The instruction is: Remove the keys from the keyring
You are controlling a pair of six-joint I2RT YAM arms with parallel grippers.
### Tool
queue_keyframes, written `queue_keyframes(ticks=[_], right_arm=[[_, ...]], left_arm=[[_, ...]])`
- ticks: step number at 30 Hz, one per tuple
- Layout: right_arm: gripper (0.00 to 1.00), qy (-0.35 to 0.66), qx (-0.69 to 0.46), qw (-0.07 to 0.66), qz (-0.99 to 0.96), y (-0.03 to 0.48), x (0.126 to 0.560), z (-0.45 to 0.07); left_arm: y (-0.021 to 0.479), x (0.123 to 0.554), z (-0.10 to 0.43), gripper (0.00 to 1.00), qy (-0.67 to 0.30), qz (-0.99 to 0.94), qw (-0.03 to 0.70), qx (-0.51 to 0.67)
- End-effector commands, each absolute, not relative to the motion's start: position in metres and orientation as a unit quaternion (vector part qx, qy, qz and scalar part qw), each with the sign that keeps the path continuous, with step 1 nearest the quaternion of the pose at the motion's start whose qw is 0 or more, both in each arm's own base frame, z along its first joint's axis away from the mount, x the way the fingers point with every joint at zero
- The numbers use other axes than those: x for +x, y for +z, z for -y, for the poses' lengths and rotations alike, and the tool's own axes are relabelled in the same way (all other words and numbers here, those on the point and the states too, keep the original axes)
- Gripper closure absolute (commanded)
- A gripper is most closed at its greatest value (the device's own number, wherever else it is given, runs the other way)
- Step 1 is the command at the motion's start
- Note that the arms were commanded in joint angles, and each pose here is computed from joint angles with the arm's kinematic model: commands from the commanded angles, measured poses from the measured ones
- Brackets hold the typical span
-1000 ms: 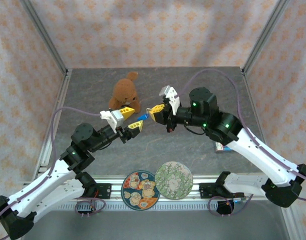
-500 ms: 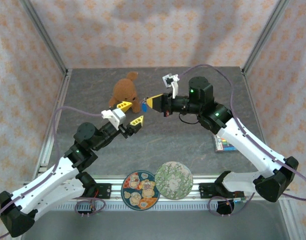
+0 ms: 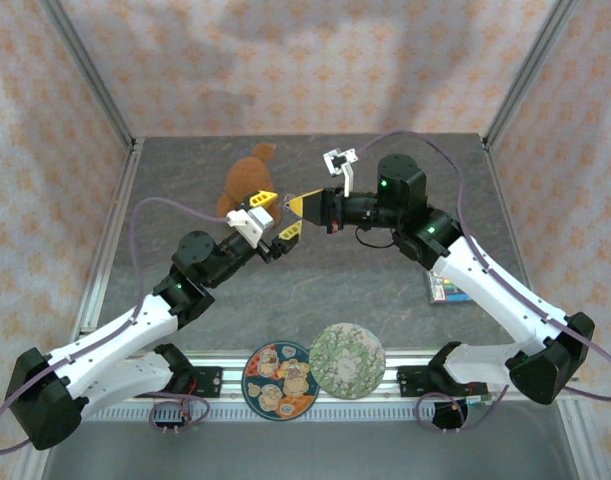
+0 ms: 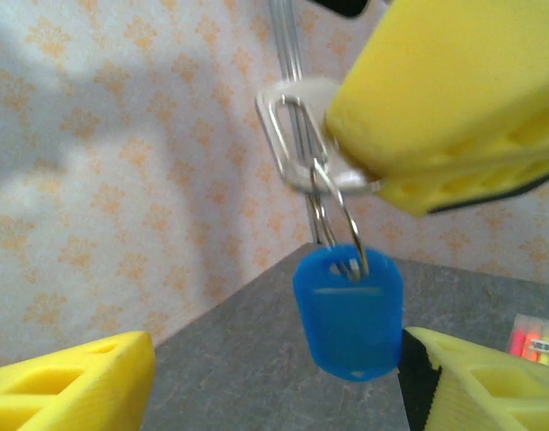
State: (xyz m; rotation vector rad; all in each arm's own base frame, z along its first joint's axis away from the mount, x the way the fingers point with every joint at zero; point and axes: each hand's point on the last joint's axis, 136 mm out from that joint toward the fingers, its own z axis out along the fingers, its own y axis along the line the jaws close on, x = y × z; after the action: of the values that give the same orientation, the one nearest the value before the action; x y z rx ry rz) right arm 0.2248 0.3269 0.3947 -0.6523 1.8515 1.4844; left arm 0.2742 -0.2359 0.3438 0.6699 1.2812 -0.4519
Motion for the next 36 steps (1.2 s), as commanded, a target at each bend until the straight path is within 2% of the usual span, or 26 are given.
queue_keyframes(ticks=[1, 5, 8, 11, 15, 18, 22, 29, 36], right_arm=[[1.00, 0.586, -0.260, 0.344, -0.686, 0.409, 0.218, -0.325], [1.00, 0.589, -0.259, 0.346, -0.683, 0.410, 0.217, -0.324], [1.00, 0.590, -0.260, 0.346, -0.682, 0.411, 0.216, -0.324], [1.00, 0.593, -0.261, 0.346, -0.679, 0.412, 0.215, -0.324], [1.00, 0.594, -0.260, 0.347, -0.677, 0.414, 0.215, -0.324], [1.00, 0.595, -0.259, 0.352, -0.675, 0.417, 0.214, -0.322], [1.00, 0.595, -0.256, 0.356, -0.674, 0.418, 0.215, -0.321], [1.00, 0.588, -0.242, 0.363, -0.681, 0.416, 0.222, -0.318], [1.00, 0.554, -0.237, 0.379, -0.702, 0.406, 0.231, -0.313]], left_arm=[[0.386, 0.271, 0.237, 0.27, -0.203, -0.531, 0.765, 0.303], [0.390, 0.276, 0.239, 0.28, -0.201, -0.527, 0.769, 0.302], [0.392, 0.277, 0.241, 0.32, -0.207, -0.523, 0.769, 0.303], [0.395, 0.278, 0.243, 0.41, -0.211, -0.518, 0.771, 0.304], [0.398, 0.278, 0.244, 0.57, -0.215, -0.511, 0.774, 0.306], [0.400, 0.277, 0.244, 0.61, -0.215, -0.509, 0.776, 0.305], [0.403, 0.274, 0.243, 0.79, -0.214, -0.507, 0.775, 0.309], [0.400, 0.267, 0.242, 1.00, -0.214, -0.516, 0.763, 0.325], [0.390, 0.257, 0.245, 1.00, -0.227, -0.551, 0.719, 0.357]])
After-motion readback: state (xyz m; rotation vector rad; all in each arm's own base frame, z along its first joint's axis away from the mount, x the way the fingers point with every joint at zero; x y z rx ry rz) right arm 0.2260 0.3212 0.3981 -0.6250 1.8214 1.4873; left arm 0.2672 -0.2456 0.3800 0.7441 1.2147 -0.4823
